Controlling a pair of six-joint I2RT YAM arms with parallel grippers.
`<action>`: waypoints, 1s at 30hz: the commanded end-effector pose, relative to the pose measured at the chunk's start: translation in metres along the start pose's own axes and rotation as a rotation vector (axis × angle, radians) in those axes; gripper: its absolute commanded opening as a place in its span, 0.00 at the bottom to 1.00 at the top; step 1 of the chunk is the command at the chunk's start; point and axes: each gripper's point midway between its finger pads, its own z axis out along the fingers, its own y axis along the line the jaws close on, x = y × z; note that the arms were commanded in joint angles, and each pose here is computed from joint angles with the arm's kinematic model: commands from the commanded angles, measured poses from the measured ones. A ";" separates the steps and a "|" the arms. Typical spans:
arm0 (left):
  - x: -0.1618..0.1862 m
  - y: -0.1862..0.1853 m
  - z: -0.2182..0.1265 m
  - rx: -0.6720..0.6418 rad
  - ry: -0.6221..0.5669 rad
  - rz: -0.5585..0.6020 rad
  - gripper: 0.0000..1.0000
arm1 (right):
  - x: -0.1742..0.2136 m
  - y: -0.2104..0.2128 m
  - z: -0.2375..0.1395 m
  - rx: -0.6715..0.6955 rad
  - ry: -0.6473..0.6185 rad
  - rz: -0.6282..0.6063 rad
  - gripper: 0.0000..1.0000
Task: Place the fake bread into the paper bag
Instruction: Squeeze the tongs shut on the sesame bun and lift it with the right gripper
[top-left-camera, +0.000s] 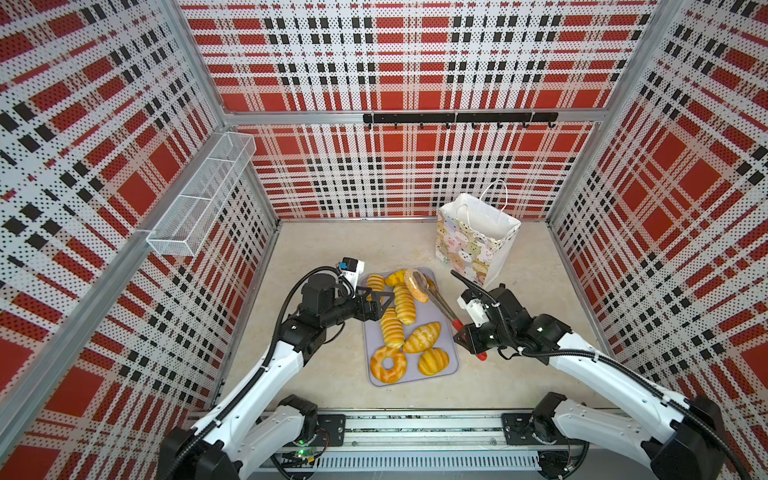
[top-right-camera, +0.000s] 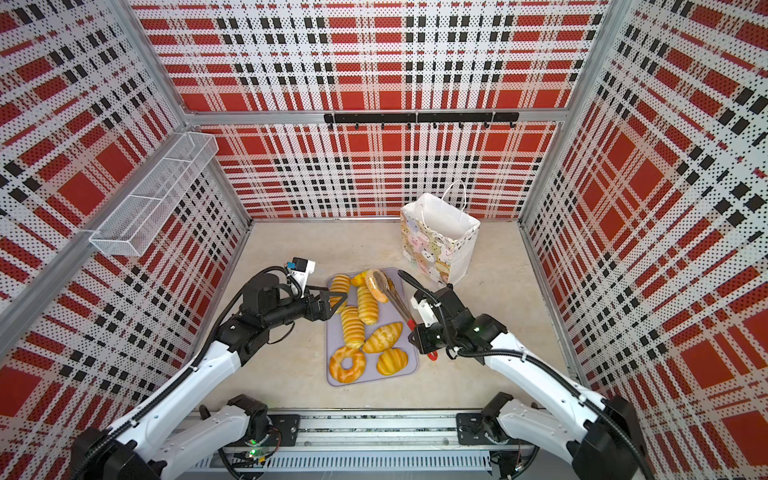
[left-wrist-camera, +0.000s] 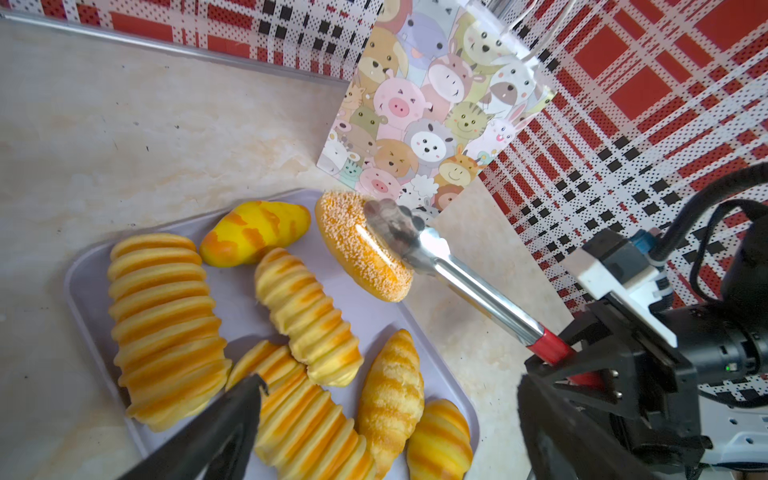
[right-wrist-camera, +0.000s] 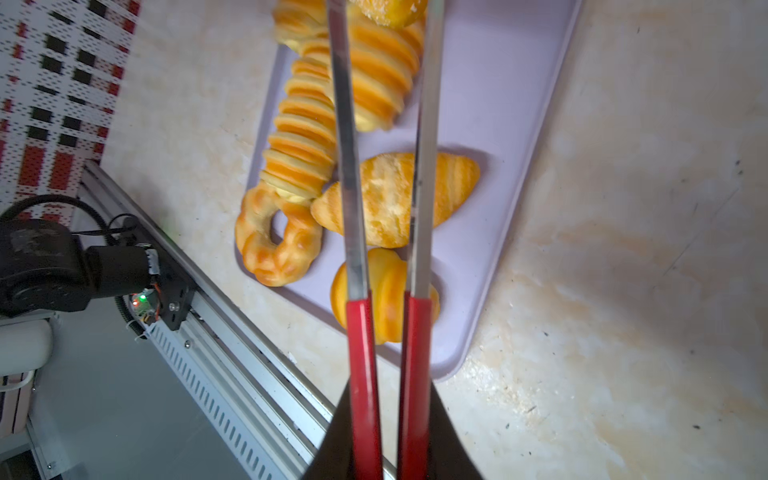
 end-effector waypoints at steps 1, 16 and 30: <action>-0.009 -0.004 -0.006 0.015 -0.048 0.038 0.98 | -0.027 0.018 -0.021 -0.049 -0.118 -0.082 0.16; -0.040 -0.015 -0.025 0.042 -0.185 0.072 0.98 | -0.054 0.037 -0.060 -0.095 -0.316 -0.176 0.16; -0.079 -0.059 -0.032 0.158 -0.279 0.113 0.98 | -0.121 0.044 -0.140 0.090 -0.550 -0.259 0.16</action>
